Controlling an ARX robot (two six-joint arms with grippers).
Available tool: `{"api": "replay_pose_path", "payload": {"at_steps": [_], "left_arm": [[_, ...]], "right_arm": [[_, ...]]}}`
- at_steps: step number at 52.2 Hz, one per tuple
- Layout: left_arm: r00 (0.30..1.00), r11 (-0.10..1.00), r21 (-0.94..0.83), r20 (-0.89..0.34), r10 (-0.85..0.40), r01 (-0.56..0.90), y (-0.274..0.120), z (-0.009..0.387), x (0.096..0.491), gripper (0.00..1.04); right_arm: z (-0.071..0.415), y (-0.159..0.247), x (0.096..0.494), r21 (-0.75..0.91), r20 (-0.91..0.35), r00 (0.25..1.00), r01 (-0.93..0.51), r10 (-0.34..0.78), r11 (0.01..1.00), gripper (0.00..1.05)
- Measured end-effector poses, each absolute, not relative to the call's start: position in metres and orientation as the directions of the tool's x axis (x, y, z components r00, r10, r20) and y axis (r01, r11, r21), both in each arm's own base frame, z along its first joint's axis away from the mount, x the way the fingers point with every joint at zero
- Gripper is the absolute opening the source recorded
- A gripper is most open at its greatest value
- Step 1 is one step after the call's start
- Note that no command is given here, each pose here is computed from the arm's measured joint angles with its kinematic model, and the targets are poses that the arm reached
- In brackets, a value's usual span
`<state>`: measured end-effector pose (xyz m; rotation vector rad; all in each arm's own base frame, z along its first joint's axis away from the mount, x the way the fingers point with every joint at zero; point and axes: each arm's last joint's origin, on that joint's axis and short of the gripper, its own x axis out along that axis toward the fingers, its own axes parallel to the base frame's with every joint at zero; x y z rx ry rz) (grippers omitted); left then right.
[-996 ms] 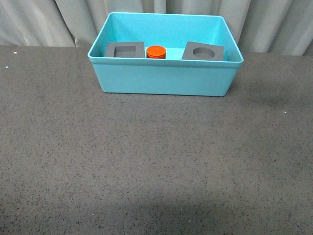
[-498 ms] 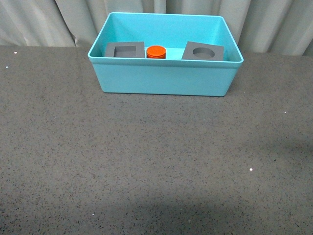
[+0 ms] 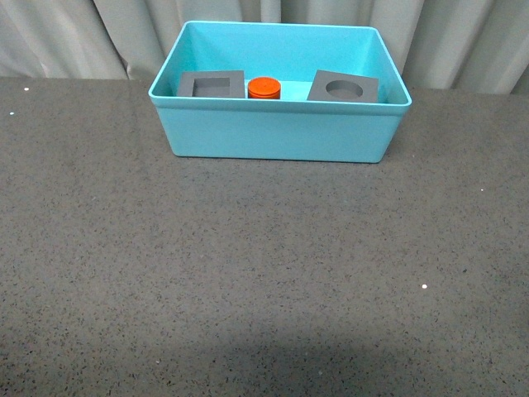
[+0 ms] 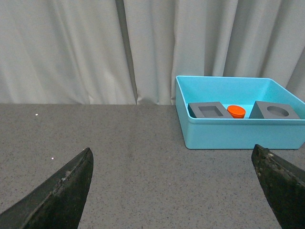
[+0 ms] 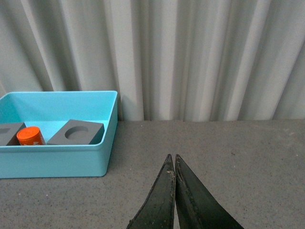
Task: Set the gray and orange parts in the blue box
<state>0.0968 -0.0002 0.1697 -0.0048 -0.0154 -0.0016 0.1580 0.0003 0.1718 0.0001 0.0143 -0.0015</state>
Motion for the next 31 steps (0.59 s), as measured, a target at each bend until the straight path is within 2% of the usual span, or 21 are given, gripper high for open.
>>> {"api": "replay_pose_path", "payload": {"at_steps": [31], "left_arm": [[1.000, 1.000, -0.005, 0.015, -0.002, 0.002, 0.000, 0.170, 0.097, 0.98]], "right_arm": [[0.167, 0.000, 0.127, 0.000, 0.002, 1.000, -0.001, 0.001, 1.000, 0.00]]}}
